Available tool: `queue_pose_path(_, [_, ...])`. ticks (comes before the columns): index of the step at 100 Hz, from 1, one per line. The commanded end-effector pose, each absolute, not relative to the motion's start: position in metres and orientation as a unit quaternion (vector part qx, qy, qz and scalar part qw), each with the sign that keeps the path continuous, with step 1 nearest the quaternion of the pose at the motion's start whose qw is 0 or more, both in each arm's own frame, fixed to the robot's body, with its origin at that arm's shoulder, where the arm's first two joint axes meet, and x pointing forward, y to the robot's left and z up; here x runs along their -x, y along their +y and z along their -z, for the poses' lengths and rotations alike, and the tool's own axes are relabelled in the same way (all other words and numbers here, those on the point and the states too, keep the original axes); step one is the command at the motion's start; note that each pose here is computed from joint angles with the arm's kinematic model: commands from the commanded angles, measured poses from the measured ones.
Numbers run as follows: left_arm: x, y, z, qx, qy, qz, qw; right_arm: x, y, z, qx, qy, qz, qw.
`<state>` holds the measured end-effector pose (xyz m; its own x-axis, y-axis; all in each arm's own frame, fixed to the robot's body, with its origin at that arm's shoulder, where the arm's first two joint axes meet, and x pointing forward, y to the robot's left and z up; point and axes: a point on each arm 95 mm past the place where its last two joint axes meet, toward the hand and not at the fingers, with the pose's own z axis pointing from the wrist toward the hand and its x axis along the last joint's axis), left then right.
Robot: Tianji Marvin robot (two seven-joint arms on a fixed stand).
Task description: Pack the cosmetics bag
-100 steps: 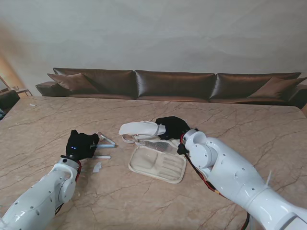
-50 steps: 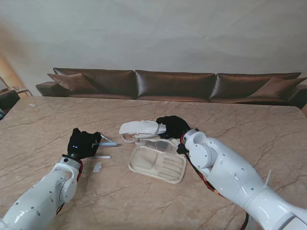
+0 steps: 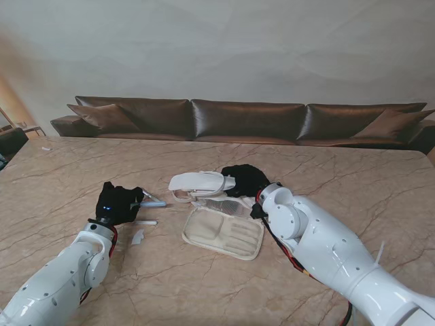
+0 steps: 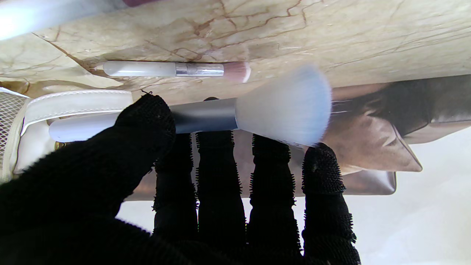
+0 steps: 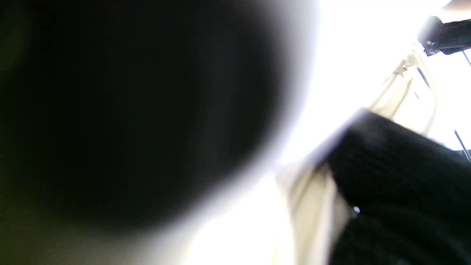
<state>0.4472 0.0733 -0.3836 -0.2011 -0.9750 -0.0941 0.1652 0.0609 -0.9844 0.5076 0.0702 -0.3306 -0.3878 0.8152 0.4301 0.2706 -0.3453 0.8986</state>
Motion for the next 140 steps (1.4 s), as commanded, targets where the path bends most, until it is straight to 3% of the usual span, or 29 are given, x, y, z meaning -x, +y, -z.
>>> queue_pose_path(1, [-0.4463,0.0697,0.3842,0.384,0.527,0.571,0.499,-0.5044,0.0783,0.3310,-0.509,0.530,-0.647,0.201])
queue_pose_path(140, [-0.4450,0.0685,0.3808,0.422,0.513,0.574,0.479,-0.5061,0.0830,0.3295,-0.515,0.520,-0.654,0.191])
